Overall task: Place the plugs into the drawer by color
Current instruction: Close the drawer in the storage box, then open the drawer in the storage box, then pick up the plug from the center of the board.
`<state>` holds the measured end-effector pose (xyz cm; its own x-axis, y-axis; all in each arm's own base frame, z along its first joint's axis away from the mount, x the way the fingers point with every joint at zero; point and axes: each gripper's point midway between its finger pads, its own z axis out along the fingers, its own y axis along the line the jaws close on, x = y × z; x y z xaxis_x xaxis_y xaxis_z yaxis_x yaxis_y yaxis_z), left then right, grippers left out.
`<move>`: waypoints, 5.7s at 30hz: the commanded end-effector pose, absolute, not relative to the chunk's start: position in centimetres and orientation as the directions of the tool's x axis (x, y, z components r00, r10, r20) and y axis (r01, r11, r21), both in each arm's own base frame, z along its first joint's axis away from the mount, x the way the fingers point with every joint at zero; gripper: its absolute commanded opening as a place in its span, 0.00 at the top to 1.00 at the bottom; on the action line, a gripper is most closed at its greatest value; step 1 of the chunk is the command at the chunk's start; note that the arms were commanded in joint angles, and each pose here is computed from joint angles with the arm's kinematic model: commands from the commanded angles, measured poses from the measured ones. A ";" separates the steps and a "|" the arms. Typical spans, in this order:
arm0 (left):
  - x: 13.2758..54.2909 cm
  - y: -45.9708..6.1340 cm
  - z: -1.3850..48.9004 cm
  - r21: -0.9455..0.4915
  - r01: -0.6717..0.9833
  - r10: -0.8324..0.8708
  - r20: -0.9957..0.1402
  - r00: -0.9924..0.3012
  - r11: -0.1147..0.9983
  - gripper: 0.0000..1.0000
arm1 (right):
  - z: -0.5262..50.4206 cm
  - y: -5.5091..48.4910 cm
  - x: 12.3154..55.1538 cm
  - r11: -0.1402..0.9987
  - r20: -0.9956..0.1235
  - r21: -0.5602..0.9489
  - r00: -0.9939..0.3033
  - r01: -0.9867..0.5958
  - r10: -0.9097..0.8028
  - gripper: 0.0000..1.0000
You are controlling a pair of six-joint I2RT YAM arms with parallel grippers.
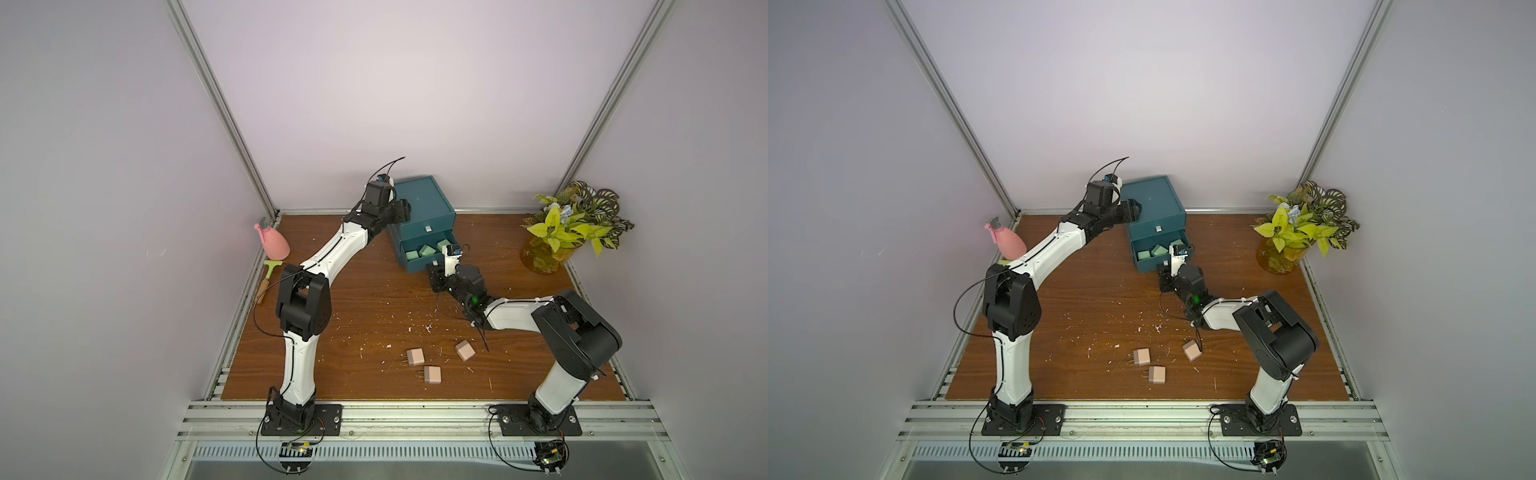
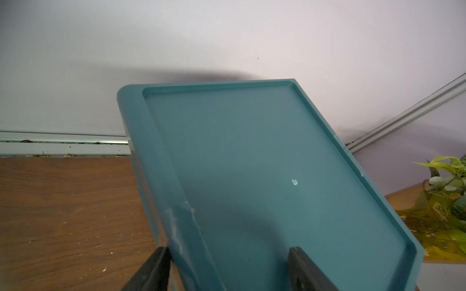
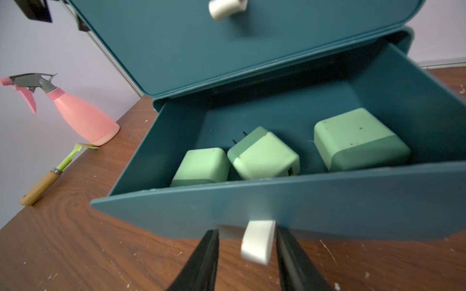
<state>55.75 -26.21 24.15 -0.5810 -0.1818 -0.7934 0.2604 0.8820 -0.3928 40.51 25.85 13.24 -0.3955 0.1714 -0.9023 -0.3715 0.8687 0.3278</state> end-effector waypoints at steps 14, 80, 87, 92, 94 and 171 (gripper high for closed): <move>55.0 -25.9 21.6 -0.379 0.244 -0.148 -0.758 -0.636 0.893 0.32 | 17.9 28.5 45.1 0.807 -0.895 0.434 -0.295 -0.400 0.335 0.56; 55.1 -25.5 21.6 -0.368 0.237 -0.146 -0.762 -0.631 0.899 0.32 | 10.3 26.9 48.4 0.439 -0.499 0.865 -0.525 -0.244 0.689 0.60; 55.2 -25.4 21.5 -0.362 0.234 -0.144 -0.765 -0.628 0.902 0.32 | 9.1 27.4 49.2 0.413 -0.463 0.884 -0.547 -0.221 0.697 0.63; 55.3 -25.3 21.4 -0.365 0.233 -0.147 -0.764 -0.628 0.901 0.32 | 8.7 27.6 49.5 0.403 -0.451 0.889 -0.553 -0.215 0.700 0.67; 55.4 -25.3 21.3 -0.364 0.234 -0.145 -0.764 -0.629 0.902 0.32 | 8.5 27.5 49.7 0.403 -0.449 0.890 -0.552 -0.211 0.703 0.68; 55.1 -25.8 22.4 -0.393 0.253 -0.161 -0.764 -0.625 0.884 0.32 | 10.5 26.0 26.1 0.765 -0.757 0.238 -0.608 -0.598 -0.240 0.54</move>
<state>55.92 -26.10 24.23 -0.5710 -0.1875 -0.7992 0.2627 0.8807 -0.3943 28.07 25.57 10.87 -0.6628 -0.0072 -0.7488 -0.4814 0.7701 0.4187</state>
